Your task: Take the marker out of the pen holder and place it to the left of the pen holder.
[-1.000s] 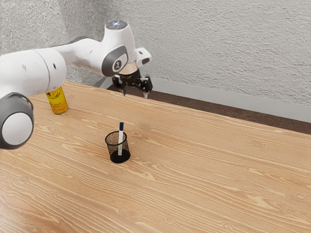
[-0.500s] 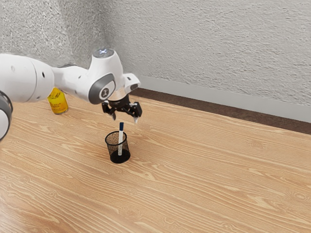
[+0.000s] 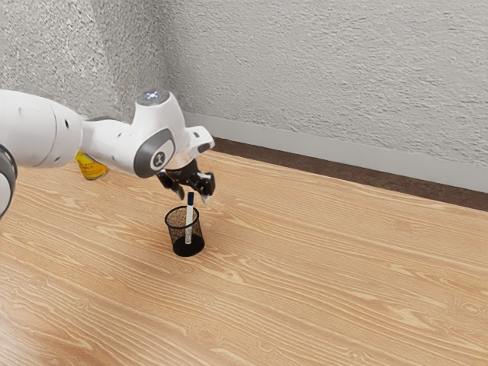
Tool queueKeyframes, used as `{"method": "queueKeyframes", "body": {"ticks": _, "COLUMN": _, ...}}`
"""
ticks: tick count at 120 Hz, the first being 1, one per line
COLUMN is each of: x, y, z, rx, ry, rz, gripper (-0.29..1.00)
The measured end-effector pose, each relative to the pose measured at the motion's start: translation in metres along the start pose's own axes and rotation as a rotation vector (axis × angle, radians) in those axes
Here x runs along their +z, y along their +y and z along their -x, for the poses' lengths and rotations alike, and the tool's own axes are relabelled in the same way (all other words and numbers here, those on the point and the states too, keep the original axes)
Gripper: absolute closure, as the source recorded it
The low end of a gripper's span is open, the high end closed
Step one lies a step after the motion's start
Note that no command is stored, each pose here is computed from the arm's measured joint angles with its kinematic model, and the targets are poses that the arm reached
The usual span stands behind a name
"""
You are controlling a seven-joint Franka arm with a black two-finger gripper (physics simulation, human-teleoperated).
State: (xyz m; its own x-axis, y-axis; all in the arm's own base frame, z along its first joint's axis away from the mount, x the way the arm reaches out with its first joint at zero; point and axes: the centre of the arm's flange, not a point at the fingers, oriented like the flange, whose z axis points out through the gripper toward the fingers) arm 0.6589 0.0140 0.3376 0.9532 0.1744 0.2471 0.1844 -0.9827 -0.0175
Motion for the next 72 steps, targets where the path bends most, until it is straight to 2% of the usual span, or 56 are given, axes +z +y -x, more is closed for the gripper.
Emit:
{"method": "queueKeyframes", "body": {"ticks": 26, "x": -0.002, "y": 0.0, "z": -0.001, "rx": 0.039, "ry": 0.016, "rz": 0.001, "gripper": 0.45}}
{"method": "queueKeyframes", "body": {"ticks": 72, "x": -0.004, "y": 0.013, "z": 0.01, "rx": 0.098, "ry": 0.022, "rz": 0.009, "gripper": 0.58}}
